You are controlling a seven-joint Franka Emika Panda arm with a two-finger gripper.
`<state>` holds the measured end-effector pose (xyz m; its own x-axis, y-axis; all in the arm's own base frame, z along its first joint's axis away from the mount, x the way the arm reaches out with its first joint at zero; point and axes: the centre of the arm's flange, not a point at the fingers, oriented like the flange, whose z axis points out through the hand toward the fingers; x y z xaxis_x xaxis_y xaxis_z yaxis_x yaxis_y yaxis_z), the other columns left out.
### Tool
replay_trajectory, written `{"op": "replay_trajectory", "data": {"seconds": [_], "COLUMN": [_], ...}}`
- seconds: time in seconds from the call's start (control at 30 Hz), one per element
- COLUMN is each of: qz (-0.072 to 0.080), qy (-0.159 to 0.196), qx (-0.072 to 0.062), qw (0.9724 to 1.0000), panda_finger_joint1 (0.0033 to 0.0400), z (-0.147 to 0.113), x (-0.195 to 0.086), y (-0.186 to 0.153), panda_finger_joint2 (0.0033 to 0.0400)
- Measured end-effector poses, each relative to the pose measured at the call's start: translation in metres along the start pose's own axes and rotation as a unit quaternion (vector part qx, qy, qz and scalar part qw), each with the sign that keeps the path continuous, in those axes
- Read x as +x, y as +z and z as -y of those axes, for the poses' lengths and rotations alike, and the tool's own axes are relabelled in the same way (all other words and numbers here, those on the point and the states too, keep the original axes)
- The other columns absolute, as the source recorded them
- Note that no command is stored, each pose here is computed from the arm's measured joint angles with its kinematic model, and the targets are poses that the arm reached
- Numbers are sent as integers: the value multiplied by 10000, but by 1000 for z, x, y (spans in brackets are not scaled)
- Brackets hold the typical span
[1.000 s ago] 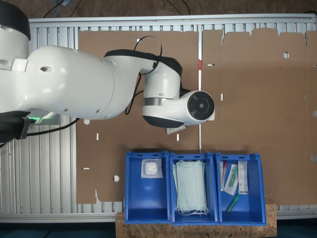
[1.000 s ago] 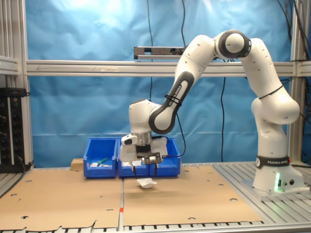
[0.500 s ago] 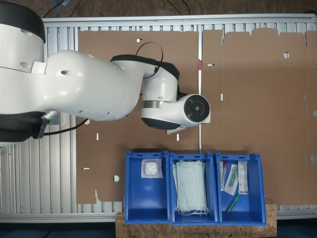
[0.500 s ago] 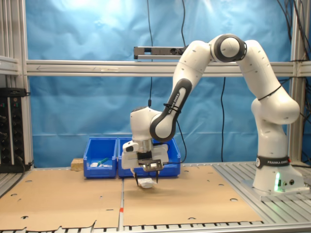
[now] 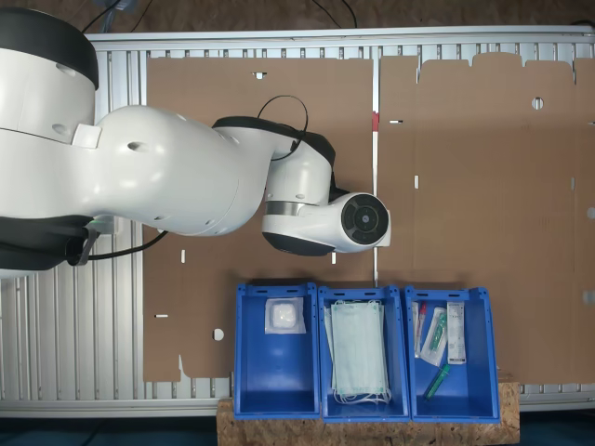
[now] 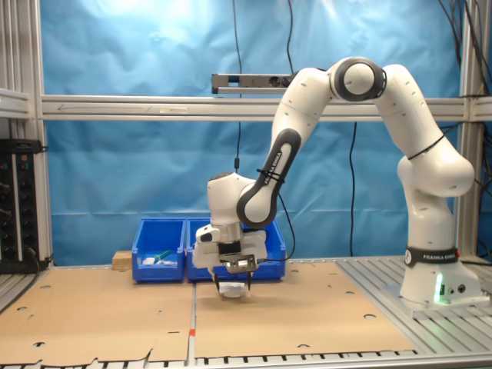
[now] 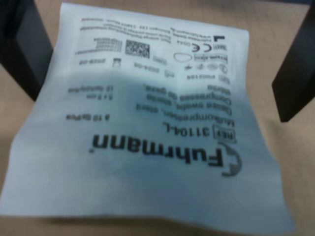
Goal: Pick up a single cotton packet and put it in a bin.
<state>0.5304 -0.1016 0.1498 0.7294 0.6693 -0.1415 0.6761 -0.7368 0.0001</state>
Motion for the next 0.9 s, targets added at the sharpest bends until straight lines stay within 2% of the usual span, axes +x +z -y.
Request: {"op": "replay_trajectory", "data": {"seconds": [0.9], "qz": [4], "qy": [37], "qx": [-35], "qw": [10000], "panda_finger_joint1": [400], "z": [-3], "x": [-4], "y": [4], "panda_finger_joint2": [400]}}
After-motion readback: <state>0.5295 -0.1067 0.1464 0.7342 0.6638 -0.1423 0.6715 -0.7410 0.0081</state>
